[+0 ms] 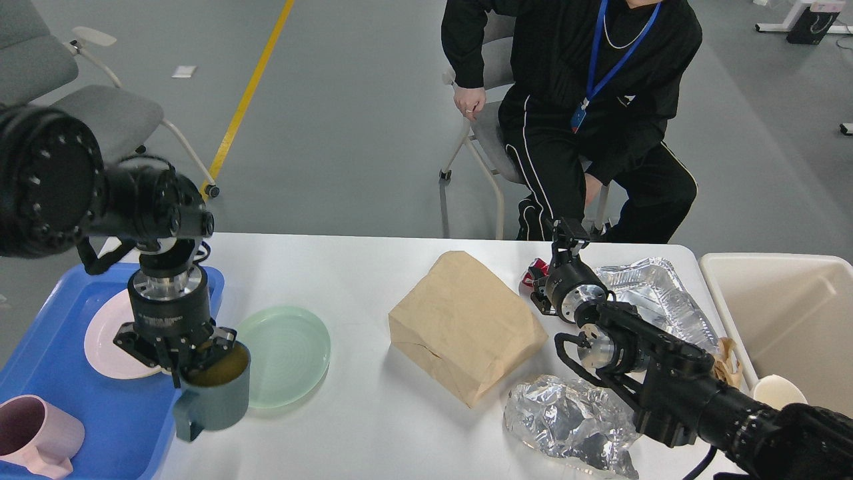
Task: Tidy desktop
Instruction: 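Lift the olive-green cup with the left gripper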
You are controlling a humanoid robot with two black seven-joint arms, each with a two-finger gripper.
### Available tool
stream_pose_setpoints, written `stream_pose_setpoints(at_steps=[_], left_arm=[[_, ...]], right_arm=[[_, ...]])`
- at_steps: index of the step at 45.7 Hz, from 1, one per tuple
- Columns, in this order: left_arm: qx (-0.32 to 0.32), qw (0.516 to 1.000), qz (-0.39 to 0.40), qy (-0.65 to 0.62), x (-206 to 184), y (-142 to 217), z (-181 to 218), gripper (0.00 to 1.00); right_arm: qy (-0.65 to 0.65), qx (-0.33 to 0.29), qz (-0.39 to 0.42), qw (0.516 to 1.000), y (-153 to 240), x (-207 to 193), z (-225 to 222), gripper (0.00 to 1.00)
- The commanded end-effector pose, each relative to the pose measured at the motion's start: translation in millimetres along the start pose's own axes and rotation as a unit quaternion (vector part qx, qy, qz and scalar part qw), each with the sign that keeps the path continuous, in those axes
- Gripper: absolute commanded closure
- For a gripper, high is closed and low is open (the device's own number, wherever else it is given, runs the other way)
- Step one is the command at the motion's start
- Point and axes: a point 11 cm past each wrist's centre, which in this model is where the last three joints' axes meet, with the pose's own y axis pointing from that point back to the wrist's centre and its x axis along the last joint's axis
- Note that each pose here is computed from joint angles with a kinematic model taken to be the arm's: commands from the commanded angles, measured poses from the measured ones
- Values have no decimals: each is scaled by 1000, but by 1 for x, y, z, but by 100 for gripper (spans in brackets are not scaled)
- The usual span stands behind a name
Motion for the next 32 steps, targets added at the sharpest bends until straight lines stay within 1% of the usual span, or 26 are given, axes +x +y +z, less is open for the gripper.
stream_pose_setpoints(at_steps=[1,5,11,16,20,25,28,32], left_arm=[[-17,998,58,2,9,60,0,100],[-30,995,99,3,10,98,0,100],[-49,989,141,17,7,138,-11,100],[-66,985,154,36,8,150,-27,100],[-73,984,154,47,8,149,-36,100],[-68,985,145,61,10,139,-47,100],[-71,986,125,80,14,118,-61,100],[-86,983,107,120,21,91,-91,100]], right_arm=[[0,0,0,1000,0,0,0,0],[0,0,0,1000,0,0,0,0],[-1,0,0,1000,0,0,0,0],[-1,0,0,1000,0,0,0,0],[-1,0,0,1000,0,0,0,0],[0,0,0,1000,0,0,0,0],[0,0,0,1000,0,0,0,0],[0,0,0,1000,0,0,0,0]])
